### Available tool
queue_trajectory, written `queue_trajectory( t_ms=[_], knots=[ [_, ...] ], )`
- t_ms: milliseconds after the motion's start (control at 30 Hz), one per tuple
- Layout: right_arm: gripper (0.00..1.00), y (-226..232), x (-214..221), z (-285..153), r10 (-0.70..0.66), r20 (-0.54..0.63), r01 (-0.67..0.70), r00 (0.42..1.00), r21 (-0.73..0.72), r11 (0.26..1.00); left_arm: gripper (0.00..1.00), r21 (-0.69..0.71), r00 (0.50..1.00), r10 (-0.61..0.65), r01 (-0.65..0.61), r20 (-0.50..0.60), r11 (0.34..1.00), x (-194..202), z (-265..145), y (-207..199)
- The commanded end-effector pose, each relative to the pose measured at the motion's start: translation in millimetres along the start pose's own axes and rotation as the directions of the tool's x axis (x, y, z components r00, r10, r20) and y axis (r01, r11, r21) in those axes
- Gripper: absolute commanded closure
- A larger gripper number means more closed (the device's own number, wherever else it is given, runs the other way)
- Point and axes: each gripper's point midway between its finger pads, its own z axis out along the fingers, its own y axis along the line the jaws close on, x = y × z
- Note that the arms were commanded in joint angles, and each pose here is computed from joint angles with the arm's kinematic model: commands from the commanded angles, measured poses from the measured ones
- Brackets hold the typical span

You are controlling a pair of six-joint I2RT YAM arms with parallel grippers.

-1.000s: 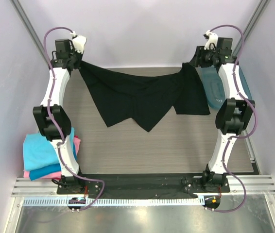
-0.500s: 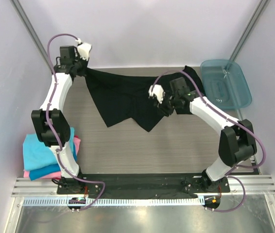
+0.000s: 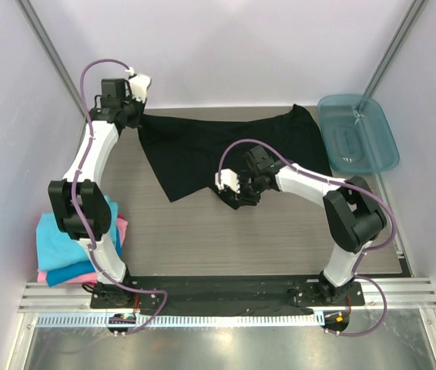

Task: Fold and stack the t-shirts
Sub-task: Flatten the tshirt out

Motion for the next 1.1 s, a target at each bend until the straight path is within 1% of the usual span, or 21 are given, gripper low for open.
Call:
queue_trajectory(
  t_ms=[0, 233, 367, 533, 767, 800, 833, 900, 933, 967, 1000, 1067],
  knots=[
    [0.62, 4, -14, 10, -0.102, 0.034, 0.102, 0.994, -0.013, 0.995, 1.0, -0.049, 0.999, -0.008, 0.01, 0.038, 0.999, -13, -20, 8],
    [0.62, 11, -14, 22, -0.126, 0.024, 0.127, 0.992, -0.051, 0.991, 1.0, -0.06, 1.0, -0.001, 0.002, 0.017, 0.998, -5, -20, 9],
    [0.59, 12, -8, 29, -0.129, 0.007, 0.13, 0.992, -0.063, 0.99, 1.0, -0.064, 1.0, -0.002, 0.002, 0.006, 0.998, -1, -18, 9],
    [0.59, 11, -1, 36, -0.125, -0.018, 0.123, 0.992, -0.071, 0.99, 1.0, -0.068, 1.0, -0.007, 0.007, 0.005, 0.998, -1, -17, 10],
    [0.6, 9, 1, 42, -0.117, -0.022, 0.115, 0.993, -0.078, 0.99, 1.0, -0.067, 1.0, -0.008, 0.007, -0.004, 0.998, 2, -15, 9],
    [0.63, 9, 1, 42, -0.117, -0.023, 0.115, 0.993, -0.078, 0.99, 1.0, -0.068, 1.0, -0.006, 0.006, -0.002, 0.998, 1, -15, 10],
    [0.7, 9, 2, 42, -0.116, -0.027, 0.114, 0.993, -0.082, 0.99, 1.0, -0.068, 1.0, -0.005, 0.004, -0.005, 0.998, 2, -15, 10],
    [0.8, 10, 3, 43, -0.116, -0.033, 0.113, 0.993, -0.088, 0.99, 1.0, -0.068, 1.0, -0.003, 0.003, -0.005, 0.998, 2, -15, 10],
    [0.89, 11, 4, 42, -0.114, -0.039, 0.11, 0.993, -0.094, 0.989, 0.99, -0.069, 1.0, 0.0, 0.0, -0.007, 0.998, 3, -14, 10],
    [0.94, 11, 3, 40, -0.111, -0.041, 0.107, 0.993, -0.09, 0.99, 1.0, -0.071, 1.0, 0.001, -0.002, -0.01, 0.997, 4, -15, 10],
    [0.99, 4, -1, 33, -0.115, -0.043, 0.112, 0.992, -0.062, 0.992, 1.0, -0.071, 1.0, 0.005, -0.006, -0.012, 0.997, 4, -16, 10],
    [0.99, -7, -10, 22, -0.104, -0.039, 0.104, 0.994, -0.007, 0.995, 1.0, -0.078, 1.0, 0.014, -0.014, -0.005, 0.997, 2, -19, 12]
  ],
)
